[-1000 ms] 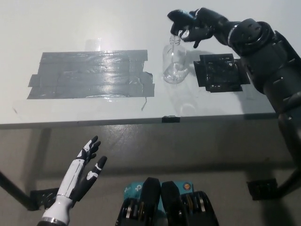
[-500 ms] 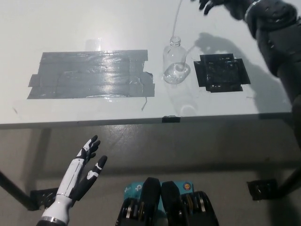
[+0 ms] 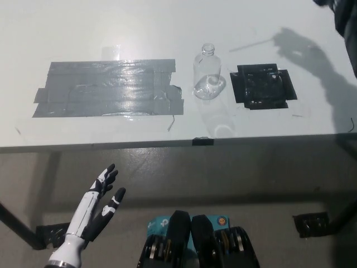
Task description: The robot grabs the black lid of the spray bottle on the desk and places it on the black area of the desk
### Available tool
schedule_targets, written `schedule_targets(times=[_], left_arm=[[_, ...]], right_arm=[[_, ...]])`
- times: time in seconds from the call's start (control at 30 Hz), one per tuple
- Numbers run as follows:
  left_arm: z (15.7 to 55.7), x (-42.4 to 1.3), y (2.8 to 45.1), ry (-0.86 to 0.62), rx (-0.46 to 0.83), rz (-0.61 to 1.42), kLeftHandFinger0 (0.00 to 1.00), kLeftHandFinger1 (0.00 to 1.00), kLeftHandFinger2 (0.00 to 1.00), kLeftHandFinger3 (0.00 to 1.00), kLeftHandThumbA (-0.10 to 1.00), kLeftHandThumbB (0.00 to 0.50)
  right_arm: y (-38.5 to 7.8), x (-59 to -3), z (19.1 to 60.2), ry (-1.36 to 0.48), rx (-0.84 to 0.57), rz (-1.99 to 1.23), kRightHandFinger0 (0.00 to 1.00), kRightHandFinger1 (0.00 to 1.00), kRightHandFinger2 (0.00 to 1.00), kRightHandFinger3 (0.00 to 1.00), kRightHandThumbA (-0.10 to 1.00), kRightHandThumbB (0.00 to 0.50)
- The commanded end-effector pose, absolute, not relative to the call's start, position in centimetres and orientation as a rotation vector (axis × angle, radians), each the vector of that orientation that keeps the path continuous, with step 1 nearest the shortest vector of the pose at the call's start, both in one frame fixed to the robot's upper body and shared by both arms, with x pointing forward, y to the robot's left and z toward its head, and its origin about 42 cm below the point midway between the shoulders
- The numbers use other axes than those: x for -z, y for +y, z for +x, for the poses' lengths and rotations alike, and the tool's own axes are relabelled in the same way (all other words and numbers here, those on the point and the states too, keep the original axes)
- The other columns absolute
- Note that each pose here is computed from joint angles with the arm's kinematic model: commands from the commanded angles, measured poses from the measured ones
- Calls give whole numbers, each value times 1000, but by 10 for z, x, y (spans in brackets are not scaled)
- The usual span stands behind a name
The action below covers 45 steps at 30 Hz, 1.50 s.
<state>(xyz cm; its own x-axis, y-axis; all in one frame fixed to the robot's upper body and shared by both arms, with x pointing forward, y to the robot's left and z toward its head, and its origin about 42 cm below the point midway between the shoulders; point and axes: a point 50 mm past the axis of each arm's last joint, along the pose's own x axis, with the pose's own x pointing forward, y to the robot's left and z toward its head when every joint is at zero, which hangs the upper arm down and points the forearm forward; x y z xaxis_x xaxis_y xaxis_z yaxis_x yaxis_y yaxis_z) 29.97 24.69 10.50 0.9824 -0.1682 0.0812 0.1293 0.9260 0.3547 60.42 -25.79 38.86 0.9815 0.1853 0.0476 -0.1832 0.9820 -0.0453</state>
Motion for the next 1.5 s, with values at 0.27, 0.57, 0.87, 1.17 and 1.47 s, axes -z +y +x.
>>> schedule_targets(times=[0.27, 0.57, 0.87, 1.17, 1.47], left_arm=[[286, -102, 251, -117, 134, 362, 1000, 1000, 1000, 1000, 844, 0], [278, -100, 251, -108, 128, 362, 1000, 1000, 1000, 1000, 824, 0], [286, -105, 252, -124, 127, 367, 1000, 1000, 1000, 1000, 802, 0], [286, -104, 253, -123, 129, 374, 1000, 1000, 1000, 1000, 791, 0], [286, -104, 254, -120, 123, 375, 1000, 1000, 1000, 1000, 818, 5]], right_arm=[[-273, -260, 579, 161, -86, 14, 251, 315, 479, 480, -100, 346], [-268, -225, 567, 272, -206, -173, 1000, 1000, 1000, 1000, 190, 463], [-265, -283, 586, 113, -174, -489, 1000, 1000, 1000, 1000, 579, 500], [-268, -327, 592, -48, -154, -611, 1000, 1000, 1000, 1000, 707, 500], [-267, -396, 578, -332, -131, -538, 1000, 1000, 1000, 1000, 782, 500]])
